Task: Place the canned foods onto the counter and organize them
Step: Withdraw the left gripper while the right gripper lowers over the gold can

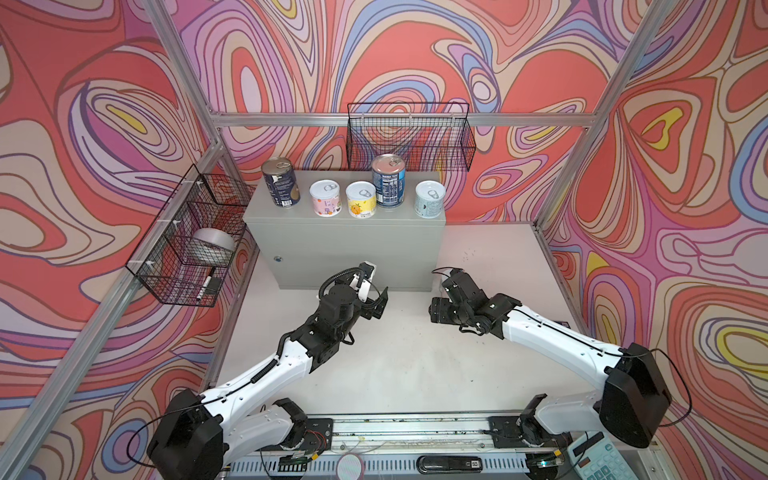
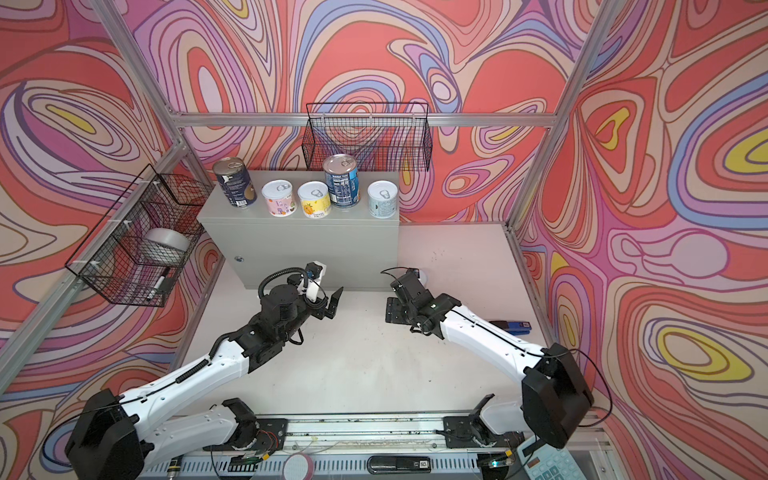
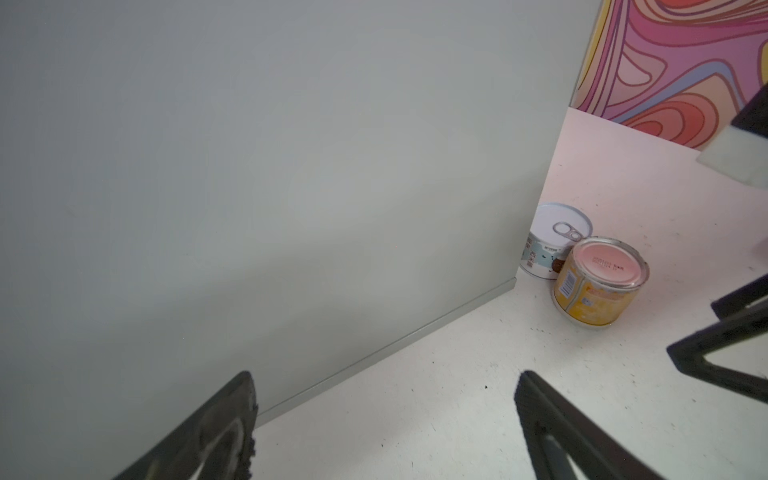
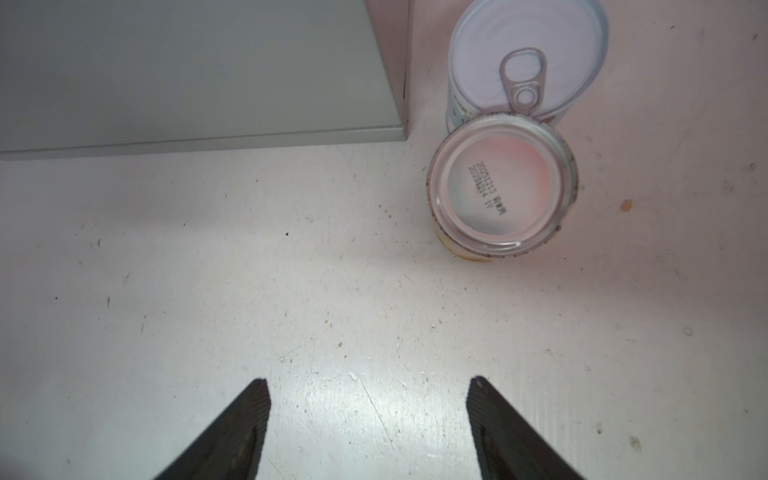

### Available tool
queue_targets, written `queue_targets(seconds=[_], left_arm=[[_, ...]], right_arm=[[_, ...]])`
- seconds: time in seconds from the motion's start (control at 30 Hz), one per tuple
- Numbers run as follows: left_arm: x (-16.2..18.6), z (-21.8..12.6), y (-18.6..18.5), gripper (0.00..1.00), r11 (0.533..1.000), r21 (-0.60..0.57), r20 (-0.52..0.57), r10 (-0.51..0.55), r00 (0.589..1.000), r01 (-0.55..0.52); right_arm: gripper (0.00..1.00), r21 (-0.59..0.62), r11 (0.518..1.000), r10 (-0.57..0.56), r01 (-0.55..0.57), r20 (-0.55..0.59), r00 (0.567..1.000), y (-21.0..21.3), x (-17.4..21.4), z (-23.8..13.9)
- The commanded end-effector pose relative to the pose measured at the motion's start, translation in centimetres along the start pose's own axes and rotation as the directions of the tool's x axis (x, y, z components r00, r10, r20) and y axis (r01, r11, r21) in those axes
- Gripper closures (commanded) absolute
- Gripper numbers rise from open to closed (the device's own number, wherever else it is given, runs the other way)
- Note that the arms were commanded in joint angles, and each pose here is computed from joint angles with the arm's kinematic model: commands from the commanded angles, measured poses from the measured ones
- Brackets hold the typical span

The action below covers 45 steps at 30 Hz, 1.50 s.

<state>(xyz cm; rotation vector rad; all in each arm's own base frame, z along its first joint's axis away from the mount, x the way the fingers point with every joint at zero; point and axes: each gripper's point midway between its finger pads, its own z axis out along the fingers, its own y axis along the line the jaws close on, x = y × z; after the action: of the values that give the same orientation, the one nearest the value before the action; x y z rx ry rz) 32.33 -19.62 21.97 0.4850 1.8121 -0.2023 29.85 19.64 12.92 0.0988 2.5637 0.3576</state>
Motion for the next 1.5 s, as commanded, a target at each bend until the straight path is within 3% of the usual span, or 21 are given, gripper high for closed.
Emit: queue_targets(seconds=[0.0, 0.17, 0.57, 1.03, 1.27, 1.47], left_arm=[[-0.3, -0.3, -0.8, 0.00, 0.998, 0.046, 0.031, -0.037, 0.999, 0.035], [0.3, -0.8, -0.8, 0.00, 0.996, 0.052, 0.049, -0.070, 0.996, 0.068], [2.7, 0.3, -2.2, 0.00, 0.990, 0.107, -0.009, -0.088, 0.996, 0.089], [3.7, 1.0, -2.4, 0.00, 0.991, 0.105, -0.036, -0.086, 0.996, 0.089], [4.1, 1.4, -2.5, 0.00, 0.990, 0.106, -0.050, -0.086, 0.995, 0.091], [4.4, 1.6, -2.6, 0.00, 0.990, 0.108, -0.058, -0.083, 0.995, 0.089]], right_arm=[[0.28, 0.061, 0.994, 0.084, -0.086, 0.024, 0.996, -1.9, -1.5, 0.5], [0.29, 0.098, 0.987, 0.125, -0.127, 0.029, 0.992, -4.0, -1.9, 1.1], [0.18, 0.080, 0.991, 0.102, -0.106, 0.046, 0.994, -3.9, -4.3, 3.2], [0.23, 0.231, 0.971, 0.047, -0.054, 0.035, 0.998, -5.2, -6.1, 6.1], [0.23, 0.255, 0.967, 0.015, -0.025, 0.040, 0.999, -5.3, -6.8, 6.5], [0.30, 0.260, 0.965, 0.007, -0.012, 0.021, 1.000, -5.1, -6.8, 7.5]])
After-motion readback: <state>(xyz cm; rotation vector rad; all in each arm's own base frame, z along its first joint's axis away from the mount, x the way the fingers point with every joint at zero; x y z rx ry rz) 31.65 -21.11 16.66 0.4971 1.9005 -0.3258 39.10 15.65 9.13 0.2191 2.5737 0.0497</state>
